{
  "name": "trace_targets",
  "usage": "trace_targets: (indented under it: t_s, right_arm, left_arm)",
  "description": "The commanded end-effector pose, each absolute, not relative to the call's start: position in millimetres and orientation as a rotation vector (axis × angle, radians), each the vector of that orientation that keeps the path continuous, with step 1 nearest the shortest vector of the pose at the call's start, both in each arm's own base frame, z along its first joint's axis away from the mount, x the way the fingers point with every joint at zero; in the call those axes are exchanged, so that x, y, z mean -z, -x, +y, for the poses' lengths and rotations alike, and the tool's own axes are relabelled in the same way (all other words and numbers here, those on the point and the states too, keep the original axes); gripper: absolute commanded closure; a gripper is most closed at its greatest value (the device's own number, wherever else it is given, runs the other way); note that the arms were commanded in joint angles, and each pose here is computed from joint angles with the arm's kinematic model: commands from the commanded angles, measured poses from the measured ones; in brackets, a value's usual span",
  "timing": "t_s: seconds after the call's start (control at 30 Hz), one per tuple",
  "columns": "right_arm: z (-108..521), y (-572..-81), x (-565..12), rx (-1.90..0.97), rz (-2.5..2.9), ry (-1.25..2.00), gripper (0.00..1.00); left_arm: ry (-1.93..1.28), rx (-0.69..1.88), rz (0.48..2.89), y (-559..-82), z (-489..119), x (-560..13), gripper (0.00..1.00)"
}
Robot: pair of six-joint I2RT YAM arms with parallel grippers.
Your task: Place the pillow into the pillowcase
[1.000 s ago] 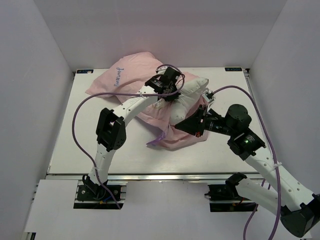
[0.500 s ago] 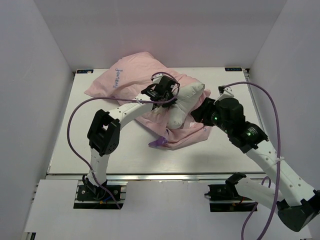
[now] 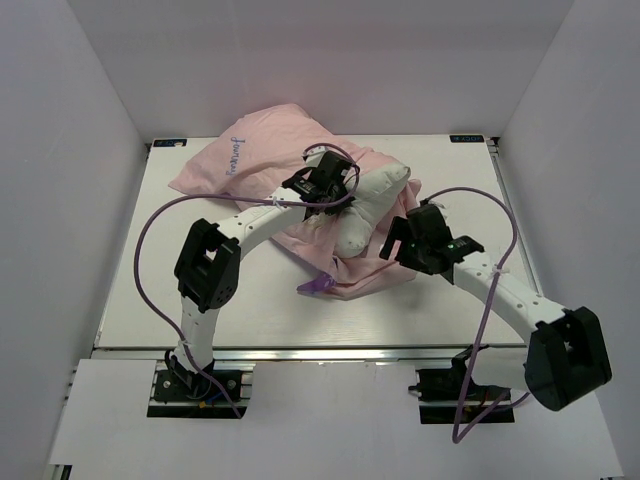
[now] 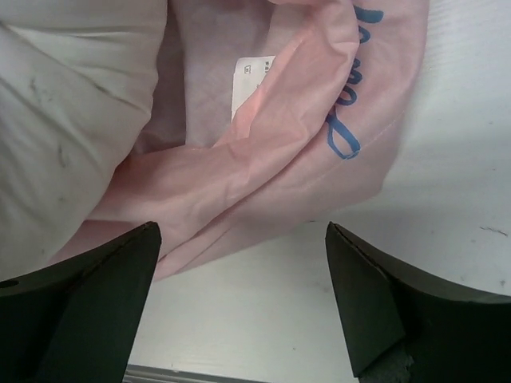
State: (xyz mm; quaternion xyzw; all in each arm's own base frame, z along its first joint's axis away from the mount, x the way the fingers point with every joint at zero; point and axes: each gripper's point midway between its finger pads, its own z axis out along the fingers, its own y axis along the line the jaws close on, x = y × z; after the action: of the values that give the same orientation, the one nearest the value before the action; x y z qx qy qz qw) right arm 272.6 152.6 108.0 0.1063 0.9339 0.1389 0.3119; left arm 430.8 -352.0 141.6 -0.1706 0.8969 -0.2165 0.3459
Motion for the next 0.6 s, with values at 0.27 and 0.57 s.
trace_targets:
  t_s: [0.27, 0.57]
  right_arm:
    - [171, -323, -94, -0.459, 2.375, -0.456, 0.14]
    - [171, -320, -75, -0.463, 2.416, -0.492, 0.35]
  left_arm:
    - [0.556, 0.373, 2.22, -459, -301, -144, 1.0]
    - [0.554, 0.387, 2.205, -461, -302, -148, 1.0]
